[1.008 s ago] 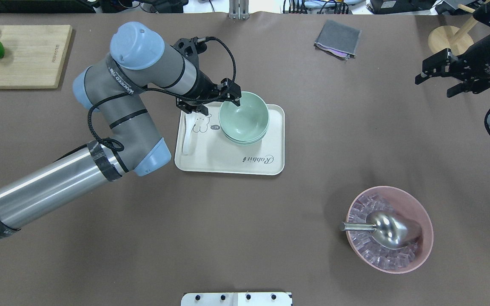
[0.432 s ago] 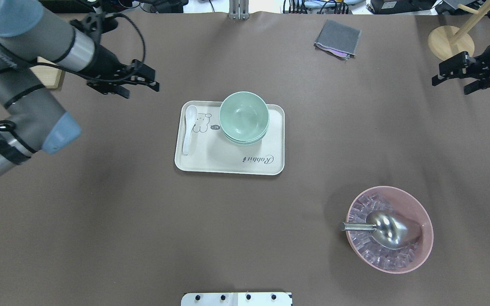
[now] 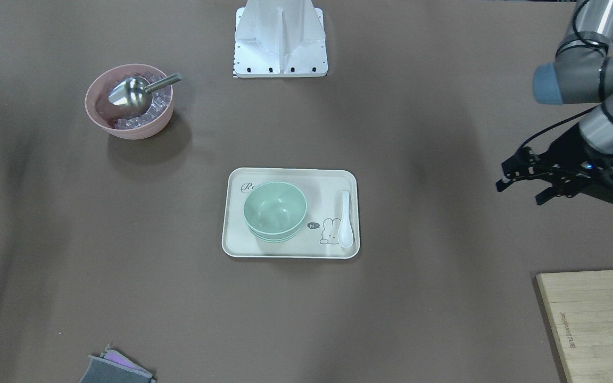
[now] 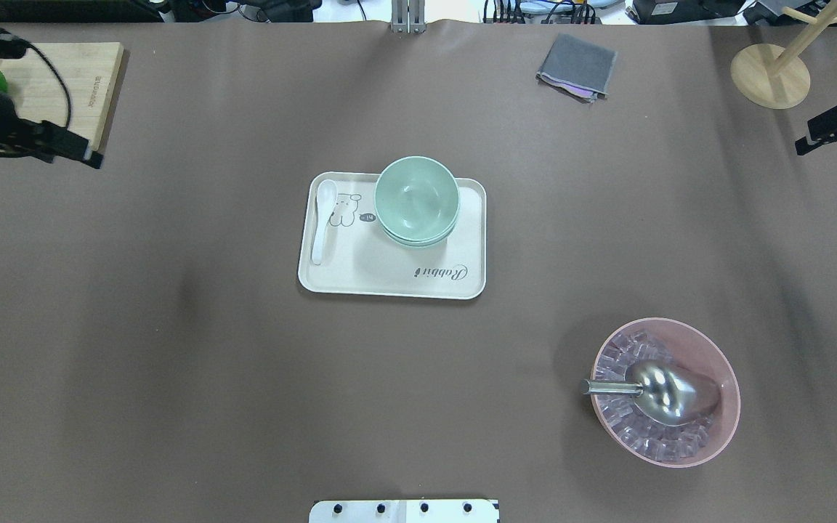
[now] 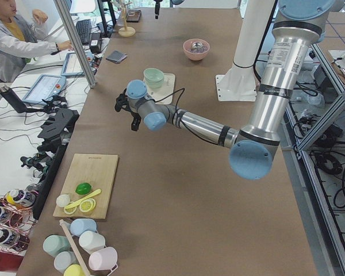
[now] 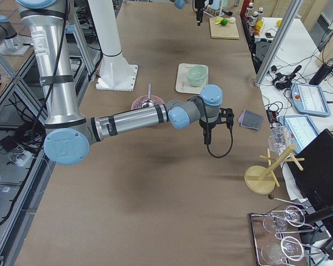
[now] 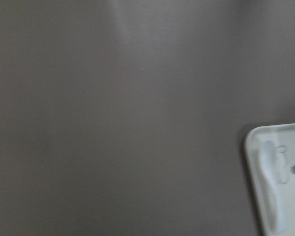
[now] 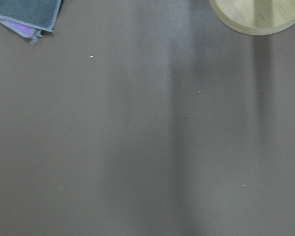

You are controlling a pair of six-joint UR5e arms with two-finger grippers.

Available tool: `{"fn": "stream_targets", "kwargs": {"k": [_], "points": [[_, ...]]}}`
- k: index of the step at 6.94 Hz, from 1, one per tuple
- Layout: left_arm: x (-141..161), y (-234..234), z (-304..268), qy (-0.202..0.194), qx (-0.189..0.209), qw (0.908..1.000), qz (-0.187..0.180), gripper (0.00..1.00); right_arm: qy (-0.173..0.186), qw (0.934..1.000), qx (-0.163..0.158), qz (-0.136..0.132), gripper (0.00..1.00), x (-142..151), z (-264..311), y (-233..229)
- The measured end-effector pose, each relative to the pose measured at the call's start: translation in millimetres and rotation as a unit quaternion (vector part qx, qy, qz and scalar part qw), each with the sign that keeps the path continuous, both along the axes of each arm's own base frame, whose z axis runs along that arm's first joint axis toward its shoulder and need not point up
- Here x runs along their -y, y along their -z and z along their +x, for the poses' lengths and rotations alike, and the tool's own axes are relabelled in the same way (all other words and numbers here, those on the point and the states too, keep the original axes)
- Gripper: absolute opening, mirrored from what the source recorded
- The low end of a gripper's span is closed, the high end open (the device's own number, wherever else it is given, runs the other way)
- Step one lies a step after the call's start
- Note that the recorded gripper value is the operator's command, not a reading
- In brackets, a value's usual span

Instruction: Stack green bowls together

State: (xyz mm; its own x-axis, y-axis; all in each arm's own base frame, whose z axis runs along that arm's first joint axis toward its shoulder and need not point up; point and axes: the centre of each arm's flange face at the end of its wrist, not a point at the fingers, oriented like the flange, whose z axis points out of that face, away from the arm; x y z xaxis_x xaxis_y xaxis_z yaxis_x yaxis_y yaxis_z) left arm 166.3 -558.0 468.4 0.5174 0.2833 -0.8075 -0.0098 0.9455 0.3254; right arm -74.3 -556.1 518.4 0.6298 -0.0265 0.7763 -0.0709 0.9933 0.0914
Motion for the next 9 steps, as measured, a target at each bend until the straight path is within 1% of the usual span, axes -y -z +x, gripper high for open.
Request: {"fn": "stream_targets", "kwargs": {"k": [1, 2, 3, 4, 5, 6, 7, 8, 9], "points": [[-0.7, -34.7, -53.6, -0.012, 0.033, 0.9991, 0.023, 0.99, 0.017, 0.9997, -0.014, 0.015, 1.0, 3.8, 24.5, -30.7], [0.7, -58.1, -97.7, -0.024, 0.066, 0.9969, 0.036, 0.99, 0.03, 0.9989, -0.023, 0.027, 1.0, 5.4, 43.5, -54.0], [-3.7, -80.4, -136.7, -0.034, 0.098, 0.9937, 0.044, 0.99, 0.033, 0.9984, -0.031, 0.033, 1.0, 4.6, 59.3, -69.9], [-20.3, -106.0, -168.2, -0.041, 0.119, 0.991, 0.046, 0.99, 0.029, 0.9982, -0.042, 0.032, 1.0, 1.8, 75.3, -85.4], [-44.3, -133.1, -190.4, -0.042, 0.13, 0.9899, 0.037, 0.99, 0.029, 0.9979, -0.051, 0.029, 1.0, -1.3, 85.3, -100.5], [-62.6, -152.8, -202.1, -0.038, 0.132, 0.9903, 0.02, 0.99, 0.03, 0.9974, -0.059, 0.03, 1.0, -2.9, 90.2, -109.1], [-72.7, -164.6, -208.6, -0.029, 0.131, 0.9909, 0.002, 0.99, 0.032, 0.9966, -0.069, 0.032, 1.0, -4.2, 93.5, -115.1], [-75.9, -171.6, -211.2, -0.022, 0.13, 0.9912, -0.007, 0.99, 0.033, 0.9962, -0.074, 0.032, 1.0, -5.0, 94.9, -118.2], [-74.0, -175.5, -211.7, -0.02, 0.131, 0.9911, -0.008, 0.99, 0.032, 0.9961, -0.076, 0.032, 1.0, -4.5, 95.3, -118.1]]}}
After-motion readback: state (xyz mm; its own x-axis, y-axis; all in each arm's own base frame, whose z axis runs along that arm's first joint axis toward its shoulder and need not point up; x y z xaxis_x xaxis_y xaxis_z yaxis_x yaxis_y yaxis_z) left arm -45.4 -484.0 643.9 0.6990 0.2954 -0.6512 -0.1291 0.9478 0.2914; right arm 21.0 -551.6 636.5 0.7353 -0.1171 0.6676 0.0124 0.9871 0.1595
